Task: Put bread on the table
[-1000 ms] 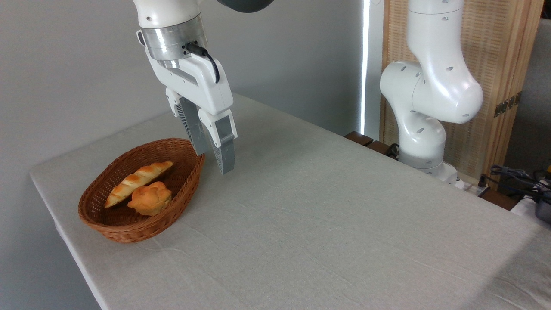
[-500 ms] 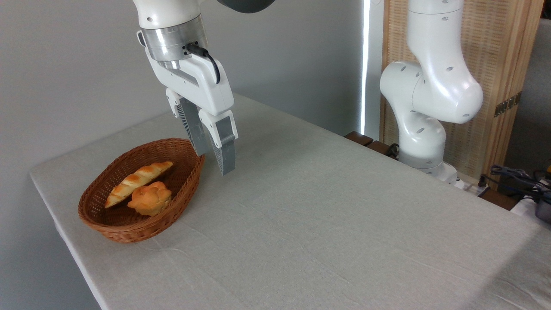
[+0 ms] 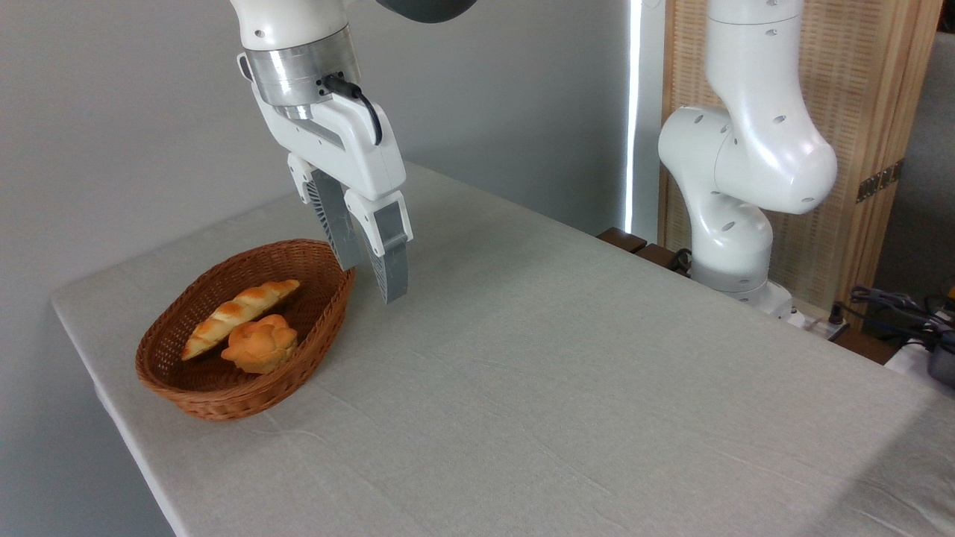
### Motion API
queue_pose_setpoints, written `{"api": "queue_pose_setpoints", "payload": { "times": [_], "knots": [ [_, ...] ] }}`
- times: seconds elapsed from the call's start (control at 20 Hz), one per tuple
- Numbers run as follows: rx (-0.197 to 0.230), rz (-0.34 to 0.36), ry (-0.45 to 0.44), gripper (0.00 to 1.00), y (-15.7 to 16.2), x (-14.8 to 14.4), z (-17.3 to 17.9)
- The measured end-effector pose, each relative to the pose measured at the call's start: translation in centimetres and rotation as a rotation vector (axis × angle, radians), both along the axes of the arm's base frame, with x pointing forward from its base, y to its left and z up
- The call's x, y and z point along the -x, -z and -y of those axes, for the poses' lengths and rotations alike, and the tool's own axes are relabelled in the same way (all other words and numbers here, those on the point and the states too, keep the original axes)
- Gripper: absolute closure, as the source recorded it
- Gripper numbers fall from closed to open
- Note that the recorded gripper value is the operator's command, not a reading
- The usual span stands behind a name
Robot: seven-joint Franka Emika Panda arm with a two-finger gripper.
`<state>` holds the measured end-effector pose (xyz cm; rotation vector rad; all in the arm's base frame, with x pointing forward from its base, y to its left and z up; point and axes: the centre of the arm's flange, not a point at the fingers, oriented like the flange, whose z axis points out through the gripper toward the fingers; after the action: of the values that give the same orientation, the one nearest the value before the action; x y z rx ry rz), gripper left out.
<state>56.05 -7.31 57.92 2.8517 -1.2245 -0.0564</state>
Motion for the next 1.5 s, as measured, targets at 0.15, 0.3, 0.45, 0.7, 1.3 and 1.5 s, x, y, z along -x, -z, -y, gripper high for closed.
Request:
{"api": "queue_pose_setpoints", "payload": {
  "times": [0.15,0.3,0.45,0.7,1.3,1.5],
  "knots": [
    [0.000,0.000,0.000,0.00,0.0,0.0,0.0],
    [0.000,0.000,-0.001,0.00,0.0,0.0,-0.1],
    [0.000,0.000,-0.001,0.00,0.0,0.0,-0.1],
    [0.000,0.000,-0.003,0.00,0.0,0.0,-0.1],
    [0.000,-0.002,0.001,0.00,0.1,0.0,0.3],
    [0.026,-0.001,-0.041,0.00,0.1,0.3,3.0]
  ]
}}
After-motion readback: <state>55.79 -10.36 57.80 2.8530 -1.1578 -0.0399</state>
